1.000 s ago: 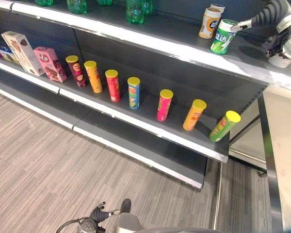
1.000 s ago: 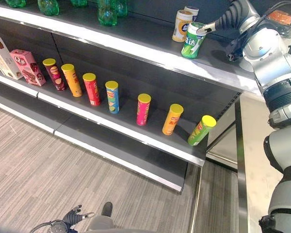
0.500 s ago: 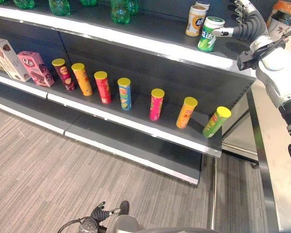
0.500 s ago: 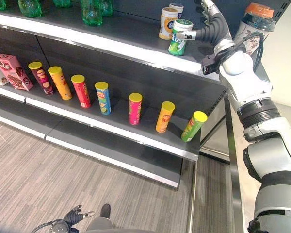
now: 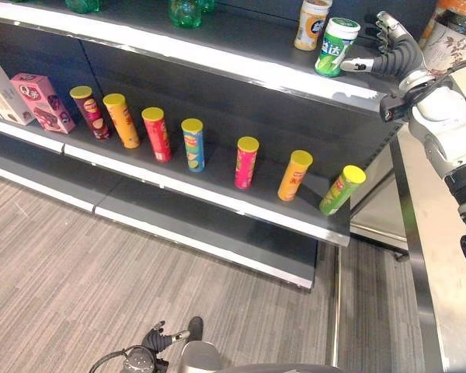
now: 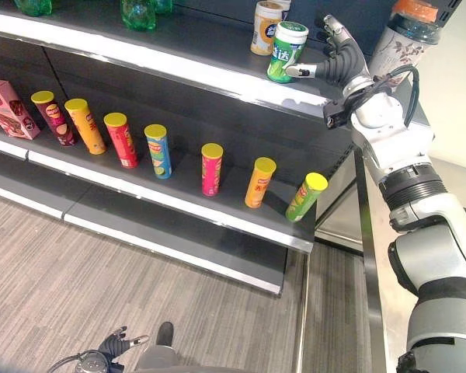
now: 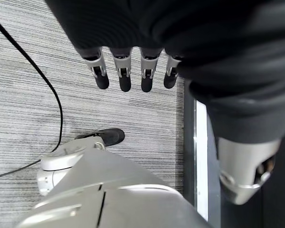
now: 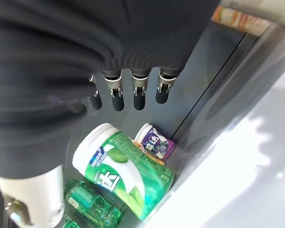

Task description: Put the goods on the table back onto the shelves and tidy them up.

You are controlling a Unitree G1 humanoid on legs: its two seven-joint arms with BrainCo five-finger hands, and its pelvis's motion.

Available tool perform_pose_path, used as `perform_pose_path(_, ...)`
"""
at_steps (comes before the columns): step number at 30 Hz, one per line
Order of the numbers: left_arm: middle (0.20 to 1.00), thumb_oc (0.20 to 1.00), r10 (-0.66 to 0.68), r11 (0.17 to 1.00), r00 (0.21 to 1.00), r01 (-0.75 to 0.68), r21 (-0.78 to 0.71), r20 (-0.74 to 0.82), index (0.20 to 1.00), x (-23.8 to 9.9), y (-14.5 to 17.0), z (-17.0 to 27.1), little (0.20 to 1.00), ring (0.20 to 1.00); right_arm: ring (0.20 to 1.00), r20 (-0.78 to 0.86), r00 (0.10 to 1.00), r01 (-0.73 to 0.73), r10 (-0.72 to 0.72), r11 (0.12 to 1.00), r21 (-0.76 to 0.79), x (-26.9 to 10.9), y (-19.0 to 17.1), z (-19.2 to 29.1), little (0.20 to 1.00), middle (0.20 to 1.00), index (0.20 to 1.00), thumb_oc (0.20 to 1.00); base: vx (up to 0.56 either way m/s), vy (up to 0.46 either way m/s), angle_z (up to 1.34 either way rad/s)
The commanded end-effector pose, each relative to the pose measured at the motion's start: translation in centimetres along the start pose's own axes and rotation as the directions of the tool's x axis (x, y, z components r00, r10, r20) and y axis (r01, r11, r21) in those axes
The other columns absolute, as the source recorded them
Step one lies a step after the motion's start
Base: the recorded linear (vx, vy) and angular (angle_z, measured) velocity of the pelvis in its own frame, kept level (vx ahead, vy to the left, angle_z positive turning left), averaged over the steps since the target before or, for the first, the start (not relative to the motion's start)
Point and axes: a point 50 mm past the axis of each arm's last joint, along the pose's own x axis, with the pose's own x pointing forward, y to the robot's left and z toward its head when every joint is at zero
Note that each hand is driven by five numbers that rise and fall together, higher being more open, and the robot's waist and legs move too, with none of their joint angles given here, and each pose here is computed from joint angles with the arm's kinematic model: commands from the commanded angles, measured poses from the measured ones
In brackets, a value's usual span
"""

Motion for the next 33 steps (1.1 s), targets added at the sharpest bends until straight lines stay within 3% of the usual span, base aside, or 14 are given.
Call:
perform_pose_path(1,1.0,1.0,0.033,0.999,0.999,-0.033,-0.004,0.037,1.0,0.5,0.9,1.8,1.0,1.0,1.0,0.072,0.995,0.066,-0.064,0.998,-0.022,0.9,-1.6,2.2,1.0,1.0,1.0,1.0,0.0,0.0,0.0)
perform_pose_path(15,1.0,1.0,0.025,1.0,0.998,-0.024,-0.009,0.056,1.0,0.6,0.3,2.4,1.0,1.0,1.0,0.036,0.999,0.022,-0.024,0.999,0.049,1.5,1.6,1.2,1.0,1.0,1.0,1.0,0.0,0.001,0.0)
perform_pose_path(33,1.0,1.0,0.007,1.0,0.99,-0.004,-0.021,0.144,1.0,0.5,0.1,4.3,1.0,1.0,1.0,-0.001,1.0,0.03,-0.03,1.0,-0.008,2.4,3.1,1.1,1.0,1.0,1.0,1.0,0.0,0.0,0.0)
